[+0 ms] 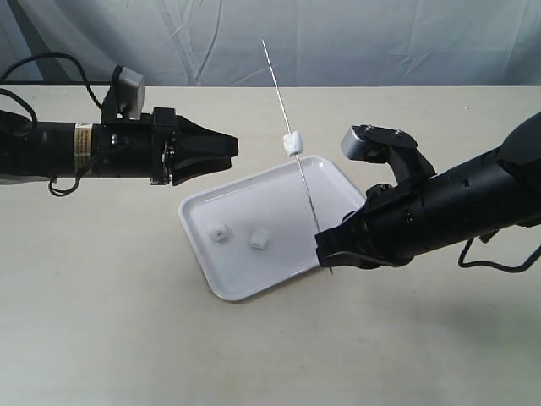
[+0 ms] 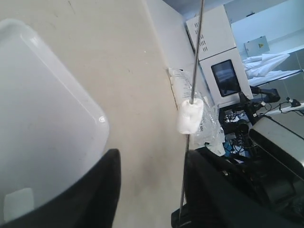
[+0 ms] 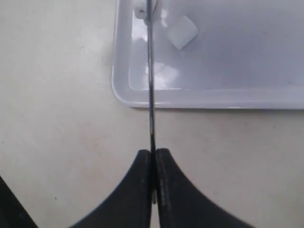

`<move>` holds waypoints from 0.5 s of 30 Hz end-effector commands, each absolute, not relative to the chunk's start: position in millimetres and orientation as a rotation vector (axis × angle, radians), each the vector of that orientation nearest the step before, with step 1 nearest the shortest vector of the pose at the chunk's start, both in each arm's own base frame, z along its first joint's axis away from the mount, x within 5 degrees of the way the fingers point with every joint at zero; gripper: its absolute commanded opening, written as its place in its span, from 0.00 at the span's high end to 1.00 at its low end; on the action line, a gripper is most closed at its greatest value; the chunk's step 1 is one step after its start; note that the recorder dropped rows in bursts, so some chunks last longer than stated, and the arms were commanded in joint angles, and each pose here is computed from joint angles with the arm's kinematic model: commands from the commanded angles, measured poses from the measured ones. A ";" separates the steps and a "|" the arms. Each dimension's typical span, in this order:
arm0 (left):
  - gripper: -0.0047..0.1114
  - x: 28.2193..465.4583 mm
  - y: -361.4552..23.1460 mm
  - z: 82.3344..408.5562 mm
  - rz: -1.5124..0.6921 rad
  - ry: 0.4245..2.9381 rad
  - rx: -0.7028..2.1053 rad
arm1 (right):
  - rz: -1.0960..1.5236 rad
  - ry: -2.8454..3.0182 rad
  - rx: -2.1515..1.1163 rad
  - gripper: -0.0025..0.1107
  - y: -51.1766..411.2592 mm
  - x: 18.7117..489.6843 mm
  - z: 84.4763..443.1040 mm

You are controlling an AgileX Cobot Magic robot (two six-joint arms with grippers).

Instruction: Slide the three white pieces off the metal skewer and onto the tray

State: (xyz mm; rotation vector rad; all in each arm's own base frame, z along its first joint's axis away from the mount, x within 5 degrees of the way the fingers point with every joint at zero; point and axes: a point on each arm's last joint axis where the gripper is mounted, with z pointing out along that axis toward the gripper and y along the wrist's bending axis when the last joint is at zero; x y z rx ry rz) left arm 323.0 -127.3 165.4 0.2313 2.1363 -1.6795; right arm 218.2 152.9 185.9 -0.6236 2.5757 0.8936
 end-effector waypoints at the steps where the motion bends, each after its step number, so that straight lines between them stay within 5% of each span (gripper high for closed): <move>1: 0.60 320.1 -139.9 171.9 -1.720 2.104 0.243 | 0.952 2.548 -0.613 0.98 156.2 220.9 186.3; 15: 0.60 316.6 -158.6 176.0 -1.762 2.060 0.231 | 1.112 2.509 -0.685 0.98 163.9 215.4 187.9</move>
